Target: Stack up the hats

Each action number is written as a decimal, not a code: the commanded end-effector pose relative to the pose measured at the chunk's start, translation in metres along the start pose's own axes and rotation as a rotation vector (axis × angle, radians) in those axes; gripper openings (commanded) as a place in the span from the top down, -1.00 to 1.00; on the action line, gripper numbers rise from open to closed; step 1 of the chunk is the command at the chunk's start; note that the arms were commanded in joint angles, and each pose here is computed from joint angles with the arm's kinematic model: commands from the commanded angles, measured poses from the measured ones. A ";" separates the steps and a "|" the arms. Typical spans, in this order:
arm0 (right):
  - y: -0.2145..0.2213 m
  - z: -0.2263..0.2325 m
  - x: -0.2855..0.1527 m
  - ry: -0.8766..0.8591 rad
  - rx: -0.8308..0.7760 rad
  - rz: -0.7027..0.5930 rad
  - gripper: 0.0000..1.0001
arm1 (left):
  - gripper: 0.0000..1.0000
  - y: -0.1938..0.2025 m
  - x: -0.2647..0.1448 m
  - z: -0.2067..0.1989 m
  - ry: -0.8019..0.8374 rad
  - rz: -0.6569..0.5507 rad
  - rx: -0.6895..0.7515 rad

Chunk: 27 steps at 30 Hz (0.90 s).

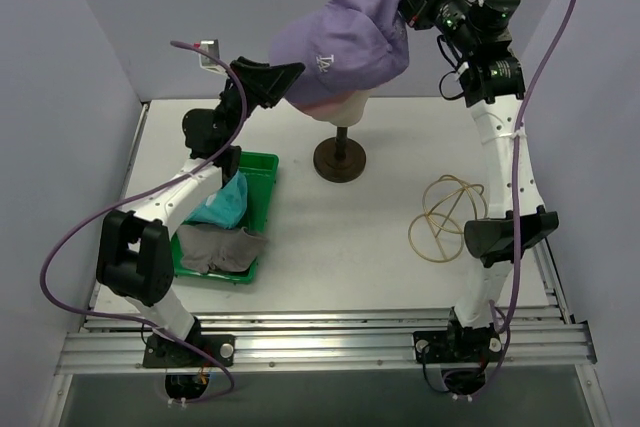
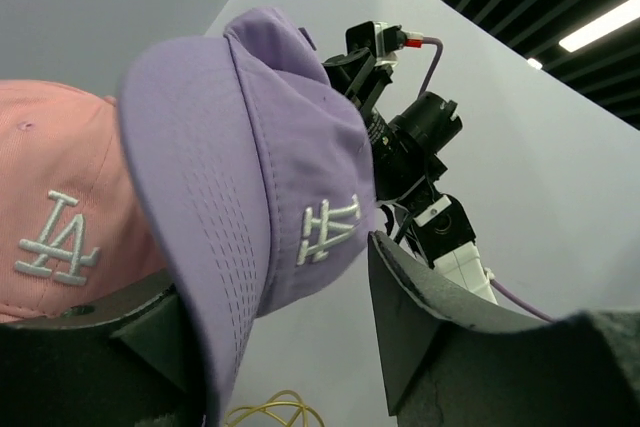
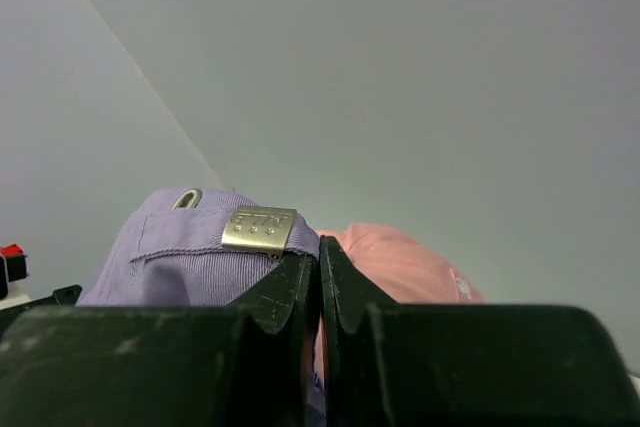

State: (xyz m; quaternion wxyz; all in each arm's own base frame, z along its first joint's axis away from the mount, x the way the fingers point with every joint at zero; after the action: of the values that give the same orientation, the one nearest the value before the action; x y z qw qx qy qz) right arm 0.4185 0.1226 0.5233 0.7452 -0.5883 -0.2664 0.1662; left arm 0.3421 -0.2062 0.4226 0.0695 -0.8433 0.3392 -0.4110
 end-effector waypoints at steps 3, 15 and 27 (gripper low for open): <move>-0.007 -0.011 0.004 -0.059 0.015 -0.054 1.00 | -0.30 -0.011 0.012 -0.016 0.036 0.058 0.103; -0.015 -0.014 0.004 -0.105 0.036 -0.082 1.00 | 0.95 -0.010 0.017 0.011 0.061 0.156 0.035; -0.025 -0.026 0.005 -0.010 0.017 -0.125 1.00 | 0.95 -0.029 0.012 -0.010 0.026 -0.165 -0.104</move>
State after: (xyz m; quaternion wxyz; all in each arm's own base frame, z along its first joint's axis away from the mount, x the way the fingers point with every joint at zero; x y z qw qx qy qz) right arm 0.4396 0.1095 0.5191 0.7619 -0.5569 -0.2766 0.1814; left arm 0.3690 -0.2072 0.4153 0.0335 -0.8541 0.3615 -0.3723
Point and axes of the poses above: each gripper's point midway between its finger pads, its own x axis out along the fingers, its own z axis along the line the jaws close on, y = z × x, the point moved 10 cm from there along -x, back along the fingers, and after that the axes turned 11 degrees about -x, right-handed, at the moved point
